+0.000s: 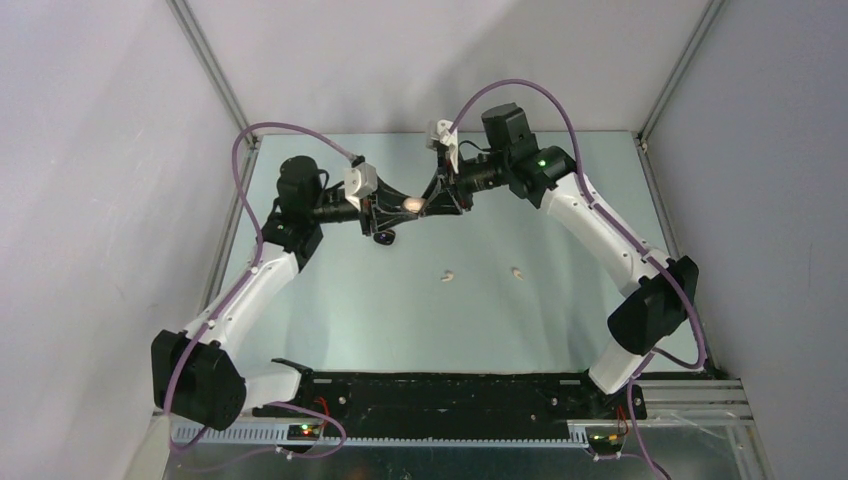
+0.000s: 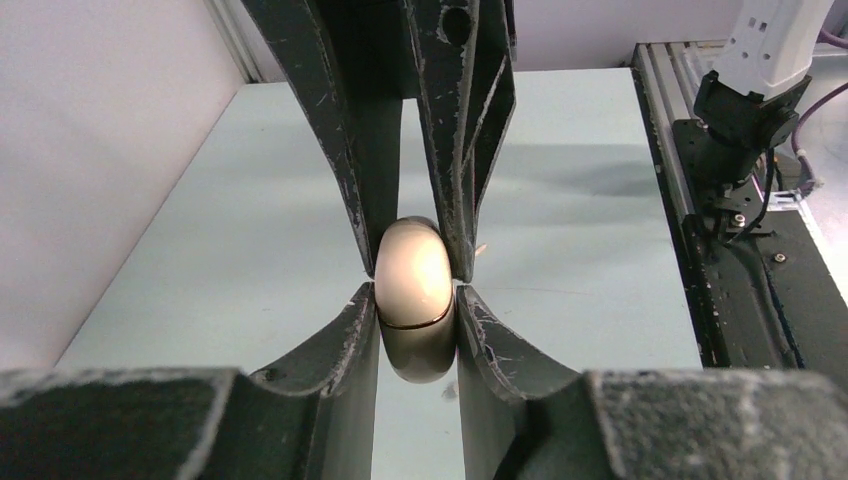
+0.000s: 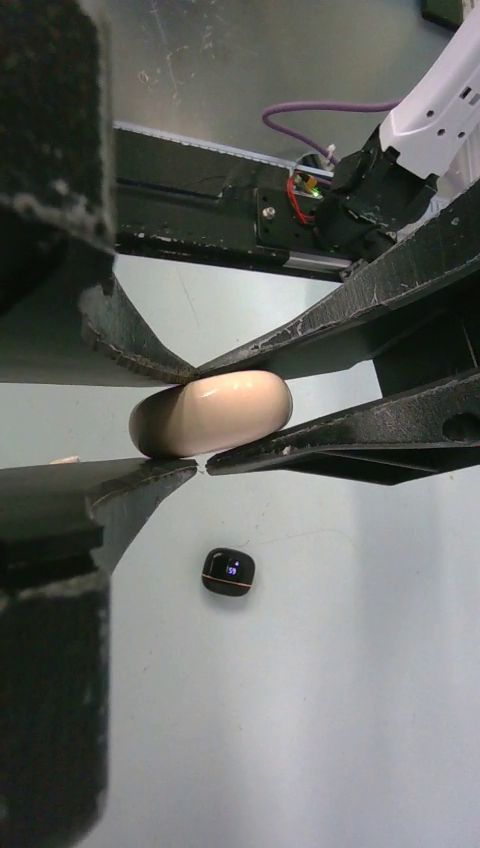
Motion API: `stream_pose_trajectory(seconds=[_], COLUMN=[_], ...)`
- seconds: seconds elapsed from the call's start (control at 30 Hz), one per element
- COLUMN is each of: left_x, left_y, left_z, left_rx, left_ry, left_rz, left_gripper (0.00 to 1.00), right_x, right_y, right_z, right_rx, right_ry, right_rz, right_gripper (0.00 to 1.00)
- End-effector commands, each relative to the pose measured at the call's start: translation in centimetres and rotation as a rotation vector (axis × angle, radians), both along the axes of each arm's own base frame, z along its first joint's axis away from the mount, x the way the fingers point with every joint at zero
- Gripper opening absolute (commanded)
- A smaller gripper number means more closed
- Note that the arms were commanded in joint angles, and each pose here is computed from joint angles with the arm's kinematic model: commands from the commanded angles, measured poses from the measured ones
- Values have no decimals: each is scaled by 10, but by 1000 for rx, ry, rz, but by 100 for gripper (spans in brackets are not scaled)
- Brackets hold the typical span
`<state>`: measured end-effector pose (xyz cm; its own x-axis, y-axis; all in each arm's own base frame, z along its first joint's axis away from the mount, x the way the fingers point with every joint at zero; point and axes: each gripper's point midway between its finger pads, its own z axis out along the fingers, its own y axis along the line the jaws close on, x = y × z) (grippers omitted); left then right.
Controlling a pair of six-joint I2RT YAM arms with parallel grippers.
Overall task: Insert the wireless bluetooth earbuds into the charging case
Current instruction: Open the charging case to the charging case.
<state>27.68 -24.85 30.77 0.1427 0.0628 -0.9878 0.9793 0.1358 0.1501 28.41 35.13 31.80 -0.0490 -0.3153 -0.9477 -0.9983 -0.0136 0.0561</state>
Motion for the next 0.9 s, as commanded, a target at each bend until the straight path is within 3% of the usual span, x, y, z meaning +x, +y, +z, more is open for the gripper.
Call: stream_pose_trajectory(seconds=[0.0, 0.07, 0.1, 0.17, 0.37, 0.6, 0.73, 0.8, 0.87], left_x=[-2, 0, 3, 5, 9, 11, 10, 11, 11], left_y=[-1, 0, 1, 3, 5, 3, 2, 2, 2], left_z=[13, 12, 11, 8, 0, -1, -1, -2, -2], left_rx=[-5, -5, -3, -2, -10, -12, -11, -11, -10], left_ry=[-70, -53, -44, -17, 96, 127, 129, 130, 126], left_rz=[-2, 13, 32, 63, 107, 83, 65, 58, 51], left_gripper=[3, 18, 31, 44, 49, 39, 18, 8, 1], right_x=[-10, -9, -6, -2, 3, 2, 5, 7, 11], right_y=[3, 1, 1, -1, -4, -3, -2, -3, -3], right_z=[20, 18, 19, 22, 29, 27, 25, 24, 21], right_rx=[38, 35, 36, 43, 49, 48, 43, 38, 33], right_ry=[-36, -41, -50, -68, -124, -114, -109, -106, -101], right_rz=[45, 37, 29, 13, -10, -9, -23, -38, -60], right_gripper=[19, 10, 7, 3, 2, 2, 3, 9, 30])
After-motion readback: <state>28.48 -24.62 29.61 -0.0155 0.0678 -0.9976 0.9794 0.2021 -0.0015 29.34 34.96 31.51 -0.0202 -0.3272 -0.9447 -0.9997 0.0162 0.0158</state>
